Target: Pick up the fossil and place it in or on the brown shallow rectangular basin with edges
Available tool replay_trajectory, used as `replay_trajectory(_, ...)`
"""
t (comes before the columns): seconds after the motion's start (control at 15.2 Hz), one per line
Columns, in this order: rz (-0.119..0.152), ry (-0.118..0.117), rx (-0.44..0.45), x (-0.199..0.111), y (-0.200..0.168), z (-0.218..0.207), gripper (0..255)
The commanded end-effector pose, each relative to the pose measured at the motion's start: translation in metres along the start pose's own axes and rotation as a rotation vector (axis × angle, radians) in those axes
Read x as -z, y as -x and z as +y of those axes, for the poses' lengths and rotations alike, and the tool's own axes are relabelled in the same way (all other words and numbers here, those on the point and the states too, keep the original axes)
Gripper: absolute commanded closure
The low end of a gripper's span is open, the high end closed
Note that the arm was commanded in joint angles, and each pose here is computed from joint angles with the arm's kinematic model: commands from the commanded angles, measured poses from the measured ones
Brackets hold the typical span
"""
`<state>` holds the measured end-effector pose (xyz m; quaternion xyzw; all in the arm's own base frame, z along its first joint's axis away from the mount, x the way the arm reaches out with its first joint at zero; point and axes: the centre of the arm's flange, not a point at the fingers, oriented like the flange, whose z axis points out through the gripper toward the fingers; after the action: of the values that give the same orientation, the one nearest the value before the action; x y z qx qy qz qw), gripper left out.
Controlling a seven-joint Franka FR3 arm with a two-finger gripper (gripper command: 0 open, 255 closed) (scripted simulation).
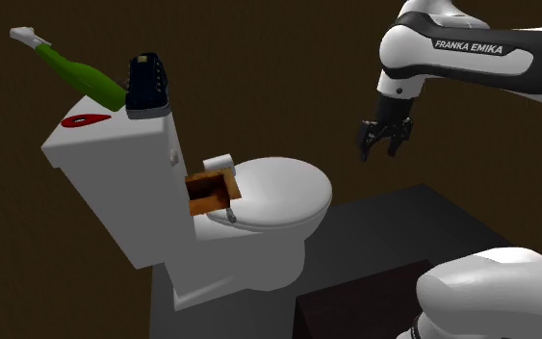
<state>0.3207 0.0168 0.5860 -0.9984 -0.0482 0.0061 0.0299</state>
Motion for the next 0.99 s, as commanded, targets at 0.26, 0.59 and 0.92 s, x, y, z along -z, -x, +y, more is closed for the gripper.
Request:
replay_trajectory(0.26, 0.003, -0.015, -0.007, -0.032, -0.024, -0.031, 0)
replay_trajectory(0.59, 0.006, -0.035, -0.016, -0.072, -0.055, -0.071, 0)
replay_trajectory(0.92, 0.01, -0.054, -0.025, -0.11, -0.086, -0.112, 0)
